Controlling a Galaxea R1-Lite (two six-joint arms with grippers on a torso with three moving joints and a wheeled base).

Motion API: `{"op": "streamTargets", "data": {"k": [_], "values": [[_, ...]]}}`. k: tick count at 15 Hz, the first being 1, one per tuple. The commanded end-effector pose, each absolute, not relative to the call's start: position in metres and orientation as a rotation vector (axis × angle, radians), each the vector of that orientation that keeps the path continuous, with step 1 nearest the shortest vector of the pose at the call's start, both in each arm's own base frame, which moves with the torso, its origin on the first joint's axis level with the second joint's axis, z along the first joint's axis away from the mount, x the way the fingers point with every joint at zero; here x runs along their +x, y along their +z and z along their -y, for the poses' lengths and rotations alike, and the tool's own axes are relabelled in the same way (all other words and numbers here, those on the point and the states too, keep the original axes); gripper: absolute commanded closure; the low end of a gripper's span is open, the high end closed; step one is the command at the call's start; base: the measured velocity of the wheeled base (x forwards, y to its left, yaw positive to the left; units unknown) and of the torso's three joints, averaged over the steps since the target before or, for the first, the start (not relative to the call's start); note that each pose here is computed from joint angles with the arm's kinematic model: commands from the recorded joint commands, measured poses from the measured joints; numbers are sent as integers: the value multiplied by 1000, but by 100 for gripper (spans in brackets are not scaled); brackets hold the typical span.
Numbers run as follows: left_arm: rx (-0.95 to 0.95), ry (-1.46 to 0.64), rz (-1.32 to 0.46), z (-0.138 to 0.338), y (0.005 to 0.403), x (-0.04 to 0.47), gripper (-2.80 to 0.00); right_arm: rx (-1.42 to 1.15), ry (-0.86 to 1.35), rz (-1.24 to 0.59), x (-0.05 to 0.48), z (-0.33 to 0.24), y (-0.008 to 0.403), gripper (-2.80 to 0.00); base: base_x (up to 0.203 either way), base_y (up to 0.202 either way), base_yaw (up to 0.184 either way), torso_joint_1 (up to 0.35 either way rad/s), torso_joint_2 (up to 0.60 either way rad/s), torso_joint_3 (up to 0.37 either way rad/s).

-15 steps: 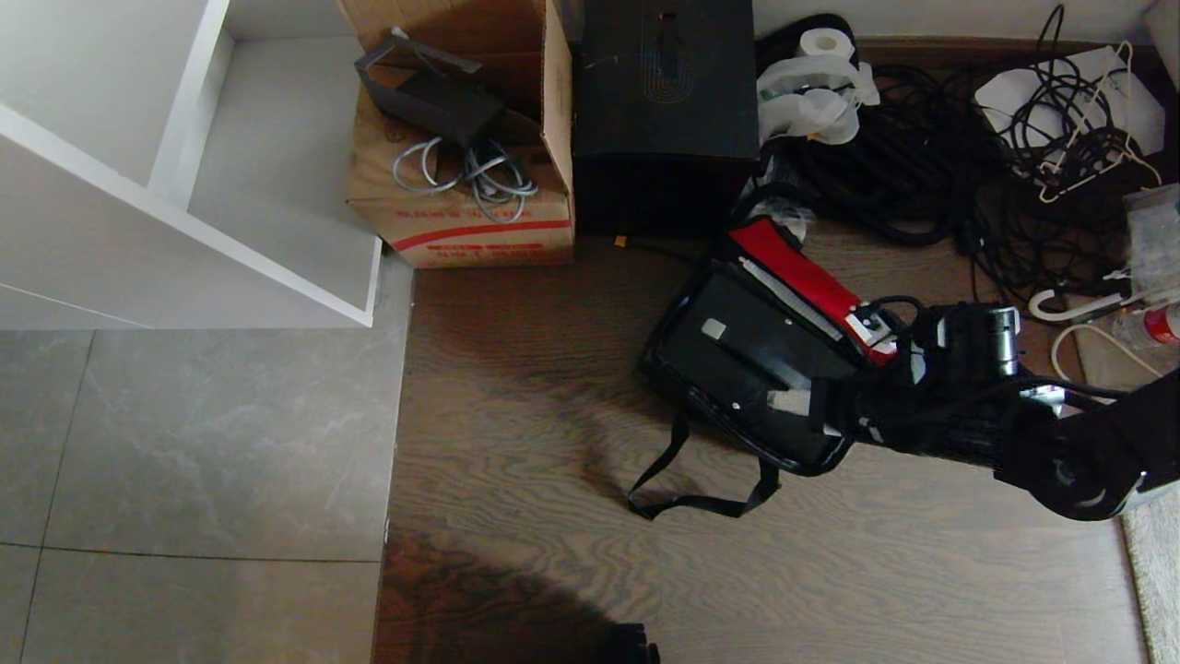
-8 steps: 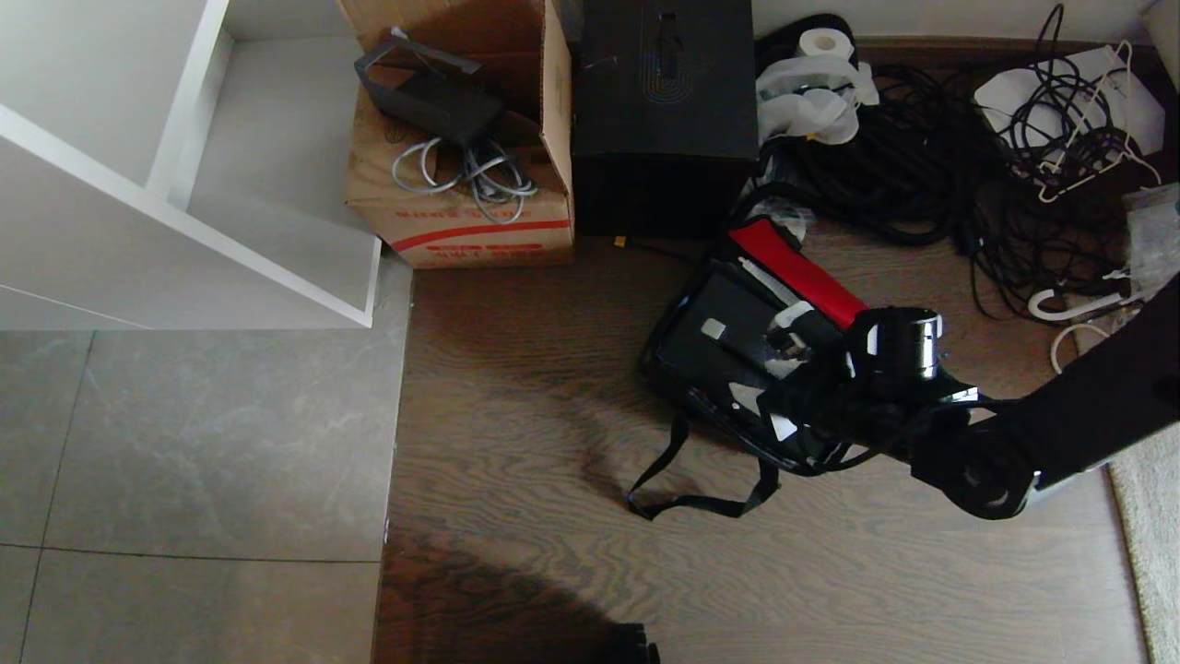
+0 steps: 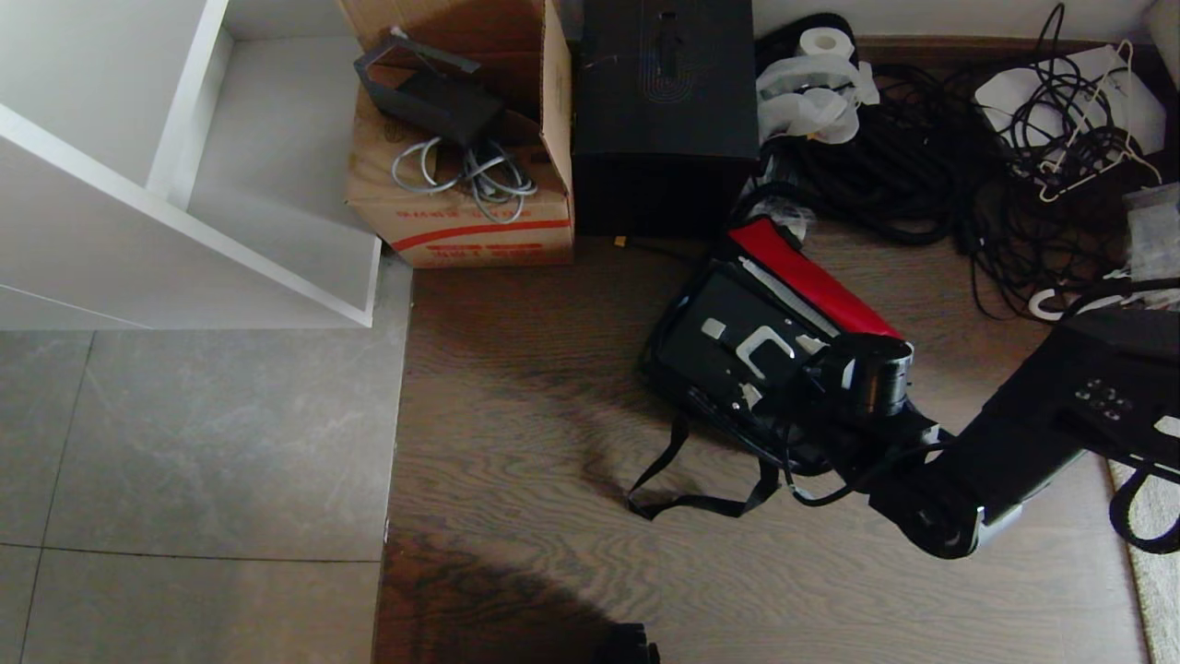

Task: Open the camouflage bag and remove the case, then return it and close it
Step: Grip the handle

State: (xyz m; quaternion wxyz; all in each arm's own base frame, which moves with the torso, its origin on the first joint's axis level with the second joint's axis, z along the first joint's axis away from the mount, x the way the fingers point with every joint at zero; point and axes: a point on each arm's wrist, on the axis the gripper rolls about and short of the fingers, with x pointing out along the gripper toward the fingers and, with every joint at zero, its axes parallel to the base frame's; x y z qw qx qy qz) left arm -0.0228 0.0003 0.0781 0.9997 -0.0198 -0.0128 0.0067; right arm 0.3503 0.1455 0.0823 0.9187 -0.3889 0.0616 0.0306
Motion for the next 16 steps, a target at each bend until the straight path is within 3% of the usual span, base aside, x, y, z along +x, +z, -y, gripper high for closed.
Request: {"op": "streamTargets", "data": {"k": [1,5,16], "values": [[-40,14,17,0,76,-22,0,-839,-56,-199,347,-158,66,-280,0,0,0,0,0,0],[-40,14,16,0,76,-22,0,-794,-127,-141,346,-185,62,-280,0,0,0,0,0,0],[-40,13,17,0,76,-22,0,-924,-217,-85,372,-177,58,-280,0,0,0,0,0,0]]}}
